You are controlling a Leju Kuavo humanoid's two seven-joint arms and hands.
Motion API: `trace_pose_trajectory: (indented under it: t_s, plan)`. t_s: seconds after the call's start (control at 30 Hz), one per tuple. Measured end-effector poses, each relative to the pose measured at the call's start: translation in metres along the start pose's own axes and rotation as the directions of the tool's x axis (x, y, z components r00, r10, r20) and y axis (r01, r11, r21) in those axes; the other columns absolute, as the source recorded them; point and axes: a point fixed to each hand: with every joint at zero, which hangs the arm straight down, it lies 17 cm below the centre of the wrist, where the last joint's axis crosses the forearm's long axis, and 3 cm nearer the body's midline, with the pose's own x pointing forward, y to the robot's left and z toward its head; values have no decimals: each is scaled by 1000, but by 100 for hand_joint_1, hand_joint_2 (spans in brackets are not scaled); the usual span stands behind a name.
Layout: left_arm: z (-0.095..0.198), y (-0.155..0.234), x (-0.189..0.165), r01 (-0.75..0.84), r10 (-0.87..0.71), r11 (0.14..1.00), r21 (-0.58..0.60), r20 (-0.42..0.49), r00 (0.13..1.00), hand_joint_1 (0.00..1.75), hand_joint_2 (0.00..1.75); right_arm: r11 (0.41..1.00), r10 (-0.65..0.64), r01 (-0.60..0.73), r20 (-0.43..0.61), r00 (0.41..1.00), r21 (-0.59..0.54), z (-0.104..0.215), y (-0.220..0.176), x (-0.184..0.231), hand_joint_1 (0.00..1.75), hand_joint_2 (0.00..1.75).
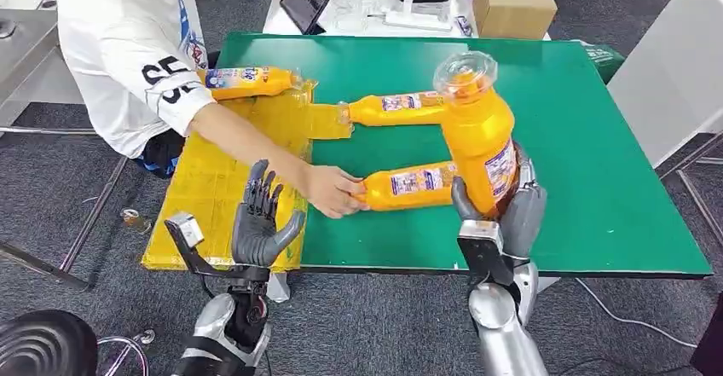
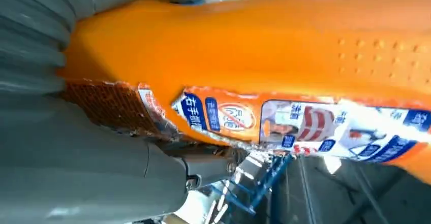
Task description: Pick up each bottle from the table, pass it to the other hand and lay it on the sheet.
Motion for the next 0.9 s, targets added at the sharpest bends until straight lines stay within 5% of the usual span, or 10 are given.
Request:
trace_pose_trajectory:
  t_s: [0.5,0.9]
  plan:
    - [24,-67,20,-18,31,974,-226,52,998,0,175,965,-153,185,-173,973,188,61,65,-21,175,175]
    - [42,-100,-6,29,-35,934,-355,-11,999,0,175,878,-194,259,-195,961,402,109,144,10,175,175]
